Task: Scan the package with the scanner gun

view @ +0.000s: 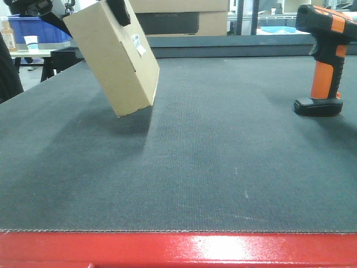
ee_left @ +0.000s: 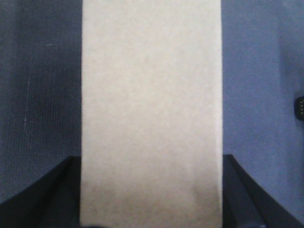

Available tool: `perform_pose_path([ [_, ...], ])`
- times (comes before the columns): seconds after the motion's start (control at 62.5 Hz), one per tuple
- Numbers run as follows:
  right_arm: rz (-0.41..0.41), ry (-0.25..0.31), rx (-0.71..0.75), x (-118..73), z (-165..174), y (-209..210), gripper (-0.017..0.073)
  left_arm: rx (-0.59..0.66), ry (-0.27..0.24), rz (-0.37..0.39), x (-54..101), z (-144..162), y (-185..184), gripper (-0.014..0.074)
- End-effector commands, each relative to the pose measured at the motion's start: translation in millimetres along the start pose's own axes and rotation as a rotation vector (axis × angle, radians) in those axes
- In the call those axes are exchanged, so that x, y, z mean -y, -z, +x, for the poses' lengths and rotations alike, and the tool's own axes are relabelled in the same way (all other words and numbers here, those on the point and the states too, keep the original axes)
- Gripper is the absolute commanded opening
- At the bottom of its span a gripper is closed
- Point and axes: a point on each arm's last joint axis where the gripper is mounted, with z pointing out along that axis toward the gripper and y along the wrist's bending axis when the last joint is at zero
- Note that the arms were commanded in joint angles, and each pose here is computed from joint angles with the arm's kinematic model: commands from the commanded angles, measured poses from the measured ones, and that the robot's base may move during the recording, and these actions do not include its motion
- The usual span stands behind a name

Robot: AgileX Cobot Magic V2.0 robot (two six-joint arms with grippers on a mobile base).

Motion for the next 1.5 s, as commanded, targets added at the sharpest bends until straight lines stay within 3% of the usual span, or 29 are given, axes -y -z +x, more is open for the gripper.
perform_pose_path([
  [0.0,-0.009,-0.013,0.028,1.5,6.6,-8.0,-0.0165,0.016,0.006,0.017,3.8,-0.4,3.5,-0.0111],
  [0.16,0.008,-0.010,-0.041,5.9,25.4,-15.9,-0.0165,0.026,0.004,0.018,3.9,-1.3,3.5,-0.0111],
  [0.256,0.012,-0.008,-0.053,7.5,31.9,-19.6,-0.0165,0.039,-0.030,0.021,4.2,-2.4,3.6,-0.0111],
  [0.432,0.015,-0.007,-0.064,8.3,38.6,-39.2,-0.0153,0.048,-0.049,0.024,4.5,-3.1,3.6,-0.0111],
  [0.688,0.009,-0.004,-0.084,6.7,48.6,-61.1,-0.0038,0.112,-0.049,0.047,6.7,-8.9,4.2,-0.0111],
  [1.039,-0.007,-0.002,-0.053,3.5,47.9,-61.8,-0.0029,0.171,-0.048,0.067,8.7,-14.2,5.0,-0.0111],
  [1.151,-0.008,-0.002,-0.050,3.5,47.7,-61.8,0.0121,0.171,-0.048,0.067,8.7,-14.2,5.0,-0.0111],
  [1.343,0.014,-0.020,-0.038,5.5,47.3,-64.5,0.0572,0.171,-0.048,0.067,8.7,-14.2,5.0,-0.0111],
  [1.487,0.008,-0.020,0.001,6.1,51.6,-77.7,0.0569,0.161,-0.048,0.064,8.4,-13.3,4.8,-0.0111],
])
